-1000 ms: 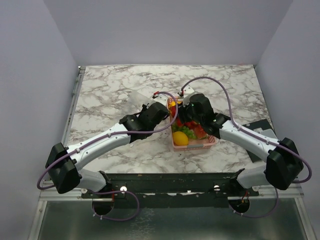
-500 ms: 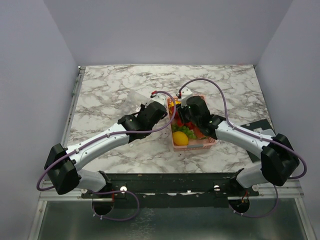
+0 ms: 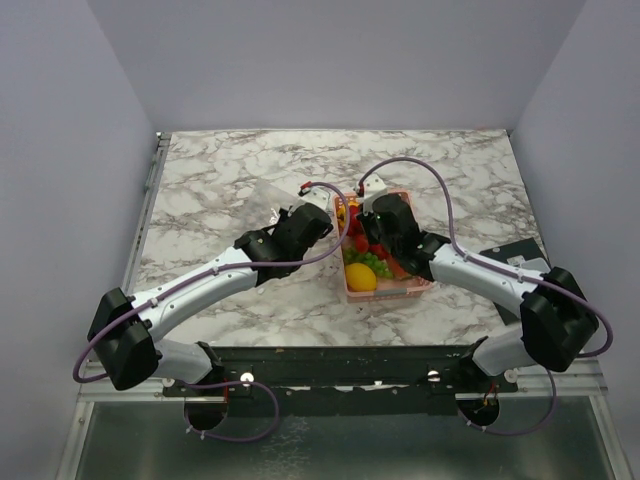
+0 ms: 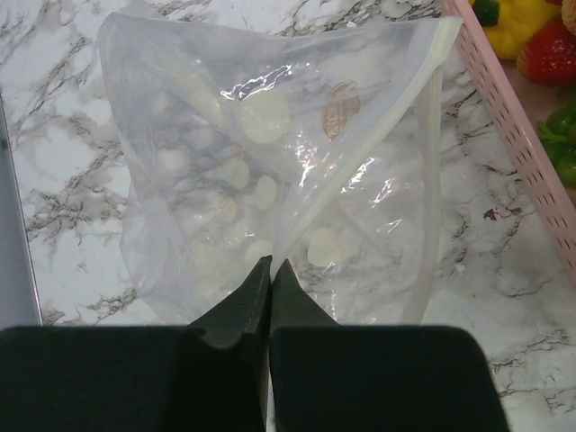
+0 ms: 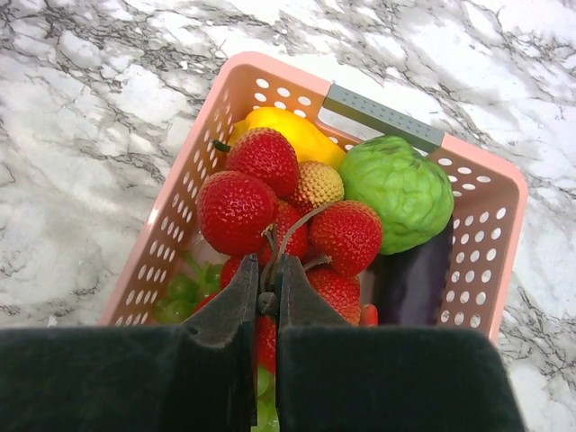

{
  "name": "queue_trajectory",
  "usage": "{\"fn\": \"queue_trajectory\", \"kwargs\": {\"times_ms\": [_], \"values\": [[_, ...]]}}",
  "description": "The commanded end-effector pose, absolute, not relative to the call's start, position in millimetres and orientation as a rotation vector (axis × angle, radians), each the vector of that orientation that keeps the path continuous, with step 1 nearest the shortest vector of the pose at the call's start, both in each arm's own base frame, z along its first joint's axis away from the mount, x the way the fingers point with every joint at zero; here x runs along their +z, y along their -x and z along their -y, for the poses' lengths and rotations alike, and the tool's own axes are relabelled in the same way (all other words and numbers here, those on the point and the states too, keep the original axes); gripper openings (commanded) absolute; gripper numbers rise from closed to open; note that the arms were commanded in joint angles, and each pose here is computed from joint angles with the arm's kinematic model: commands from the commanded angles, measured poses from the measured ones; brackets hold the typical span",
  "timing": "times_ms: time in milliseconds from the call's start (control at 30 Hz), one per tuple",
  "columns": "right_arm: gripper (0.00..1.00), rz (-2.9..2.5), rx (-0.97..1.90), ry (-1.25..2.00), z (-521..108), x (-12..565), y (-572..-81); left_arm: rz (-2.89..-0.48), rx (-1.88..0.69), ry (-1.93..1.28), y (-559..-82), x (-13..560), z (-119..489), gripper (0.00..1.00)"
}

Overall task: Place the food in the zip-top bag and seal the zipper
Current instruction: Pick up the fake fruit from the bin.

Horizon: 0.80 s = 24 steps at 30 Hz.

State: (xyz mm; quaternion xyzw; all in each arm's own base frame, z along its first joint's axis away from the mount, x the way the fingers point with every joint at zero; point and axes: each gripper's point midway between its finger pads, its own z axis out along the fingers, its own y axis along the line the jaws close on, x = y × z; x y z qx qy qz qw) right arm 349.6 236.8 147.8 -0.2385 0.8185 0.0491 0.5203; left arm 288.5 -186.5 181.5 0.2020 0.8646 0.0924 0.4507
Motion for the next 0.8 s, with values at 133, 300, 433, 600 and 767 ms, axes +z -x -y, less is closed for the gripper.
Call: {"fn": "queue_trajectory", "kwargs": {"times_ms": [133, 300, 433, 600, 767], "values": [[0.01, -1.875, 0.106, 0.514, -233, 196, -342, -2.133, 0.198, -0.466, -288, 183, 186, 0.00], [0.01, -1.848, 0.099, 0.518, -236, 222, -332, -2.128, 0.190, -0.448, -289, 186, 185, 0.00], [0.01, -1.820, 0.126, 0.500, -239, 244, -323, -2.122, 0.159, -0.434, -288, 189, 187, 0.00], [0.01, -1.798, 0.195, 0.452, -241, 272, -312, -2.106, 0.124, -0.418, -287, 195, 188, 0.00], [0.01, -1.784, 0.321, 0.425, -247, 294, -296, -2.091, 0.085, -0.389, -288, 205, 187, 0.00]]}}
